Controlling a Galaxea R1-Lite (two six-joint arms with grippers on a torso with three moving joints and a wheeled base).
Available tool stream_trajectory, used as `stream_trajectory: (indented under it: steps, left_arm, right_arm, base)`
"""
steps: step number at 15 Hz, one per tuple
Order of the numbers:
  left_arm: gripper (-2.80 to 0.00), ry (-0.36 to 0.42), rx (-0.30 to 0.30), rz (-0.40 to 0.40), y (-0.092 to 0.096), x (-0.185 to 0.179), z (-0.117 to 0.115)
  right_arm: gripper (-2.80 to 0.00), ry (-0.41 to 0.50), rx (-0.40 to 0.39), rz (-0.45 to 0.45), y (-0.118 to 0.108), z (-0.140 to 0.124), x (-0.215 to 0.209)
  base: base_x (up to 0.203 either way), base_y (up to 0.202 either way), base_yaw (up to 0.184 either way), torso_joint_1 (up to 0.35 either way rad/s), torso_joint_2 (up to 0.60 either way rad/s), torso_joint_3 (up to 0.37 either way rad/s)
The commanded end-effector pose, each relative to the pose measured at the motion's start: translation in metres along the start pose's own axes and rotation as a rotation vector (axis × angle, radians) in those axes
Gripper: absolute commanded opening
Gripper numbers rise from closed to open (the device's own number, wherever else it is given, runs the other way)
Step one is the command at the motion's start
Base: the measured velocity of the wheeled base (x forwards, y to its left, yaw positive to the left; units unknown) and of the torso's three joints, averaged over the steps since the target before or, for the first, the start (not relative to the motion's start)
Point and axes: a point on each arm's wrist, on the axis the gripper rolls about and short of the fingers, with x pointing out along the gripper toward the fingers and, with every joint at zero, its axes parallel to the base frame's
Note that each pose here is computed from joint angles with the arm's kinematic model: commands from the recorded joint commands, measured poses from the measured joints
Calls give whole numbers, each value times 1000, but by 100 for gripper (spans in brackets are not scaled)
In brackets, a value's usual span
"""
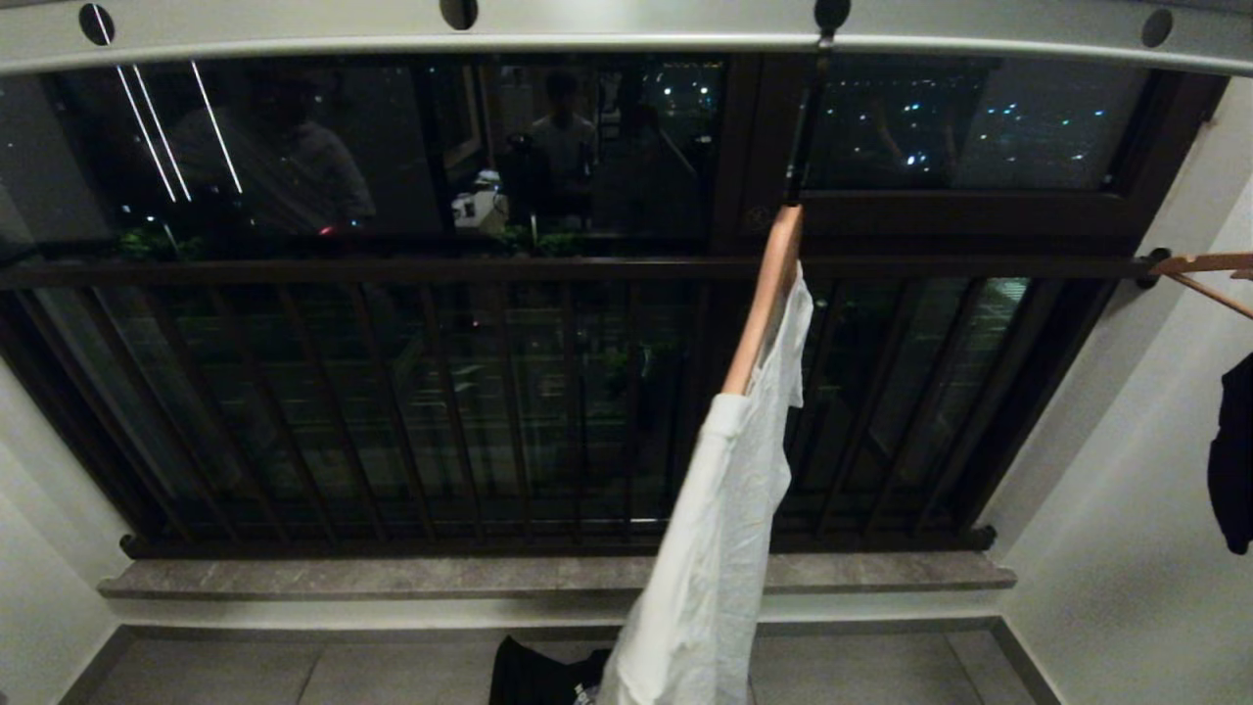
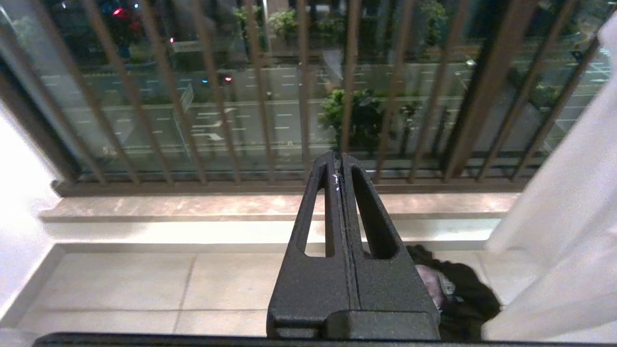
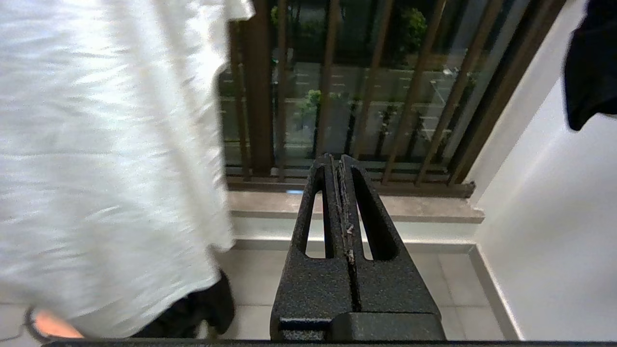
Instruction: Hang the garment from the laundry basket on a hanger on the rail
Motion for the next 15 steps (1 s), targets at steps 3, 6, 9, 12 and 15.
stream_trajectory:
  steps: [3, 6, 9, 12, 15]
  left_arm:
    - [-280, 2, -1, 0, 0, 0, 0]
    - [-280, 2, -1, 0, 0, 0, 0]
    - [-280, 1, -1, 0, 0, 0, 0]
    - [-280, 1, -1, 0, 0, 0, 0]
    - [-280, 1, -1, 0, 0, 0, 0]
  right_arm:
    - [-280, 2, -2, 0, 0, 0, 0]
    - [-280, 2, -2, -1, 0, 0, 0]
    - [-280, 2, -2, 0, 0, 0, 0]
    - [-280, 2, -2, 0, 0, 0, 0]
    - [-280, 2, -2, 0, 0, 0, 0]
  base:
    - [0, 196, 1, 4, 2, 2]
    - [0, 195, -4, 1, 3, 1]
    - [0, 196, -2, -2, 2, 0]
    - [0, 197, -4, 2, 1, 4]
    - [0, 198, -1, 6, 2, -1]
